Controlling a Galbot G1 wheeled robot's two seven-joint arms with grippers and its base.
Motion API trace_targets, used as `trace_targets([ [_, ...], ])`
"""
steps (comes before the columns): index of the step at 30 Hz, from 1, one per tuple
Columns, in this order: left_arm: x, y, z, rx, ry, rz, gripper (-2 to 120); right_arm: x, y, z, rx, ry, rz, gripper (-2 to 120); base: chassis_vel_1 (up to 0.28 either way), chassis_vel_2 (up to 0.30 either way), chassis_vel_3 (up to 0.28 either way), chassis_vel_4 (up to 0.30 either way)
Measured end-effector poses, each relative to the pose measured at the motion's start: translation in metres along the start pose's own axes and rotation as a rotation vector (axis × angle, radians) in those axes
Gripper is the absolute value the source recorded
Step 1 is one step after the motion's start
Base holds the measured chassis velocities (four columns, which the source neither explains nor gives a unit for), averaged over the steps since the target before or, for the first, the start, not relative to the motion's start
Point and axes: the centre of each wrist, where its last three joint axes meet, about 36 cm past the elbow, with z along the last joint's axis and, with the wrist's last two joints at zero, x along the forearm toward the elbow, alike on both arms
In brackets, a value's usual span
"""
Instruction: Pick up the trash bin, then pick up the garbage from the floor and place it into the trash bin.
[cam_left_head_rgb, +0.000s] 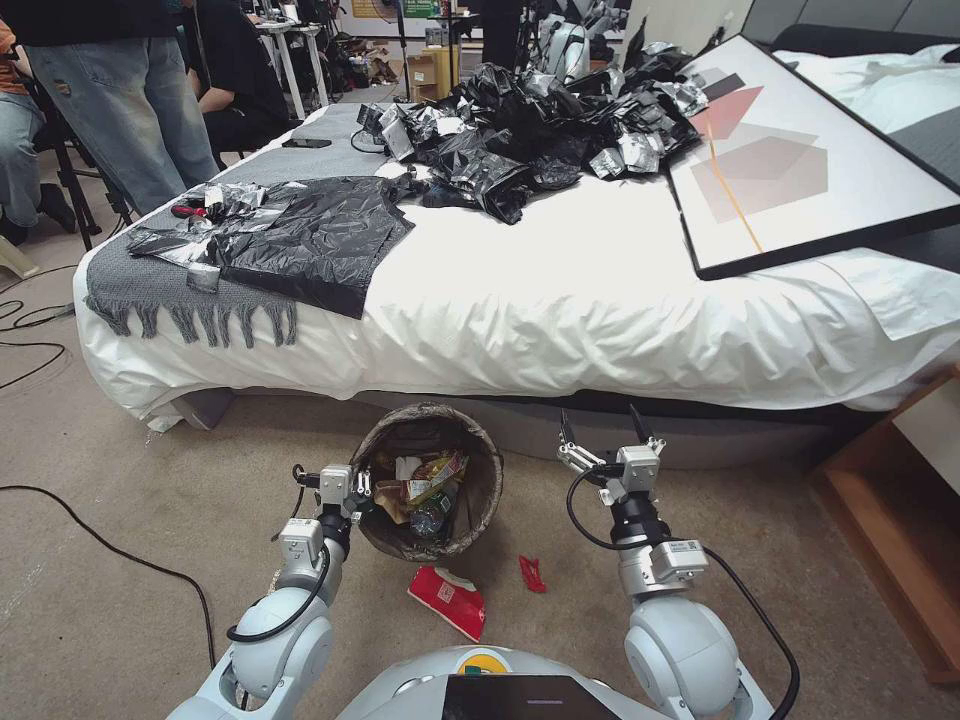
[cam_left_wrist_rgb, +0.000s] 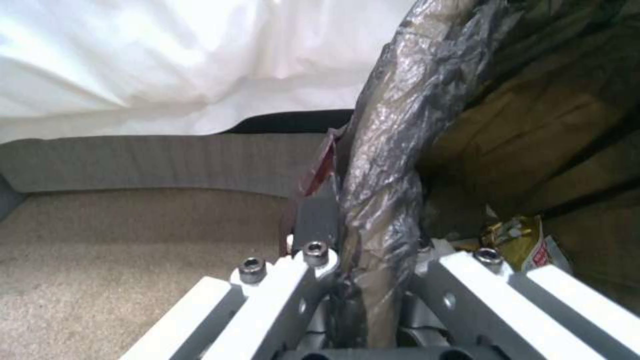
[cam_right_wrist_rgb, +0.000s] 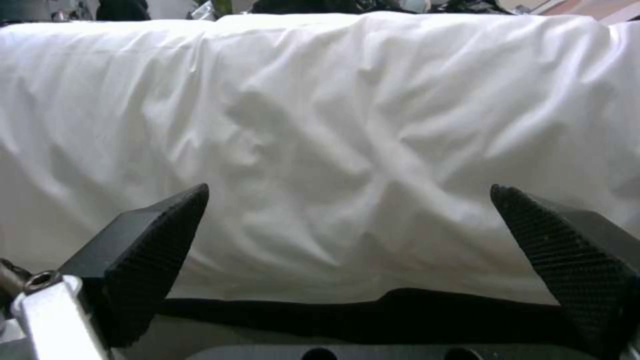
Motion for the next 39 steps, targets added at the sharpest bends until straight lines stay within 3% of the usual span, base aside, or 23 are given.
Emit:
trace_targets([
  [10, -0.0001, -0.0003, -0.0001, 0.003, -0.001, -0.002, 3, 0.0001, 0.0, -0.0012, -0.001, -0.002, 0.001, 100, 0.047, -0.062, -0.055, 0.057],
  [27, 0.0004, 0.0002, -0.0019, 0.005, -0.006, -0.006, 3, -0.0015, -0.0008, -0.0024, 0.0, -0.007, 0.002, 100, 0.177, -0.161, -0.171, 0.174],
  [39, -0.0005, 0.0005, -0.0028, 0.007, -0.009, -0.01, 3, -0.0045, -0.0028, -0.0015, 0.005, -0.019, 0.009, 100, 0.015, -0.008, -0.007, 0.016],
])
